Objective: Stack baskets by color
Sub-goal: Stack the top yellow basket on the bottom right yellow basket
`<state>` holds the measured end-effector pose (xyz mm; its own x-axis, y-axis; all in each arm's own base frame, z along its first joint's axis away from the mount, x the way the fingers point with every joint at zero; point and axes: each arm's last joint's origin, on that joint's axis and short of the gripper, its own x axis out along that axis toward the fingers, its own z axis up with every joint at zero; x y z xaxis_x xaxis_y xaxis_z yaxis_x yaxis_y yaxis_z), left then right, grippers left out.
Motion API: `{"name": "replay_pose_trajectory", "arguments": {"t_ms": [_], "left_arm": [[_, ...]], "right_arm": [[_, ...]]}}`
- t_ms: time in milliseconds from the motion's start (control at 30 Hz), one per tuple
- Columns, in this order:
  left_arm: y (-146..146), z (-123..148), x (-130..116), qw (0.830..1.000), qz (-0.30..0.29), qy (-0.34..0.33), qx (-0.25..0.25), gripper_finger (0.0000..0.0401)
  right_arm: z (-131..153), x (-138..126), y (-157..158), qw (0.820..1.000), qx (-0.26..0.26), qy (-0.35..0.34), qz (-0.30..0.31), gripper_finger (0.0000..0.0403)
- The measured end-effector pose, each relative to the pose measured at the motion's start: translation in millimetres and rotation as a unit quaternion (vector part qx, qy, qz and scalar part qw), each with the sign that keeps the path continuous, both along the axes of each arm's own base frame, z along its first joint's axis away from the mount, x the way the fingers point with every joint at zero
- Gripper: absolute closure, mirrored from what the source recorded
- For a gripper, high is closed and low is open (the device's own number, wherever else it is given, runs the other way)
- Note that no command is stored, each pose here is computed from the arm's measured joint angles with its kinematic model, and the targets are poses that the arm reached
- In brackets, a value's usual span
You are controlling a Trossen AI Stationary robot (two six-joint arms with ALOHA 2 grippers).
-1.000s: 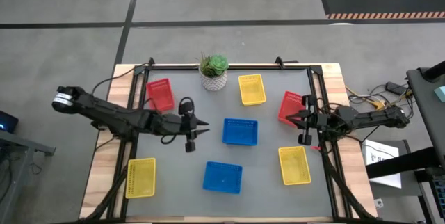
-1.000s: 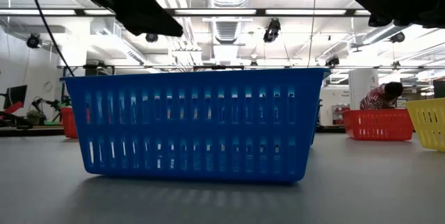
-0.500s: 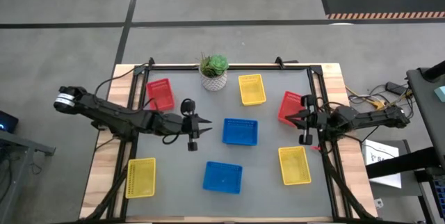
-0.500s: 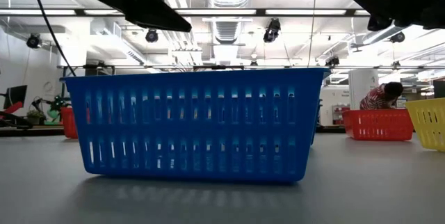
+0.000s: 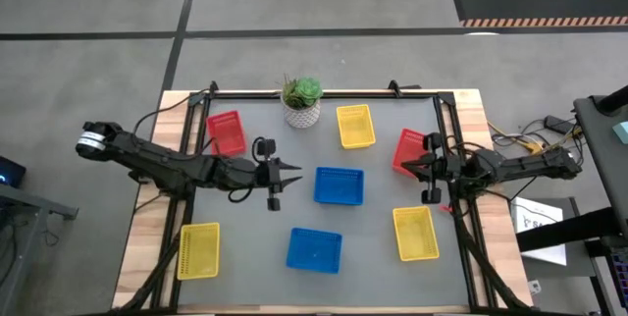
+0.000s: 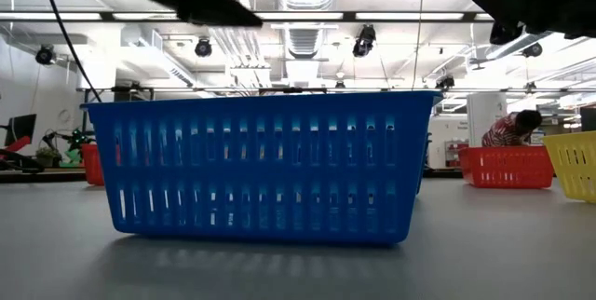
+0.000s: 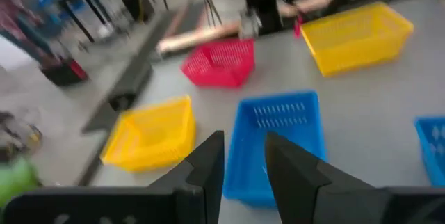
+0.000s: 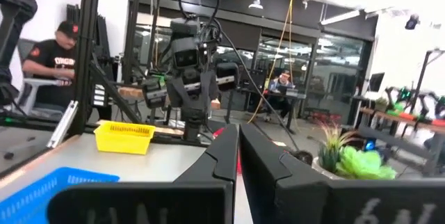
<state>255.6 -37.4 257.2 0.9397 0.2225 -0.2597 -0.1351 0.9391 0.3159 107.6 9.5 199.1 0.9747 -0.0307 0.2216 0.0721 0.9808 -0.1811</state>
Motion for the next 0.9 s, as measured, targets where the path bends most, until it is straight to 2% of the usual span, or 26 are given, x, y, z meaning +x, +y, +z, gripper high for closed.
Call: {"name": "replay_pose_trajectory", "arguments": {"t_ms": [167,300,700,900], "left_arm": [[0,9,3,0.996,-0.001,-0.091,-0.004,0.0313],[-1,7,4,0.99,-0.005,-0.14,-0.013,0.0313],[-4,-8,19,0.99,-0.006,-0.142,-0.016,0.0313],[-5,-14,23,0.991,-0.006,-0.13,-0.012,0.0313]], "right_arm": [[1,5,1,0.999,-0.053,-0.004,-0.012,0.0394],[-1,9,1,0.998,-0.069,0.006,-0.012,0.0394],[4,8,1,0.994,-0.104,-0.015,-0.025,0.0394],[4,8,1,0.994,-0.103,-0.017,-0.025,0.0394]]}}
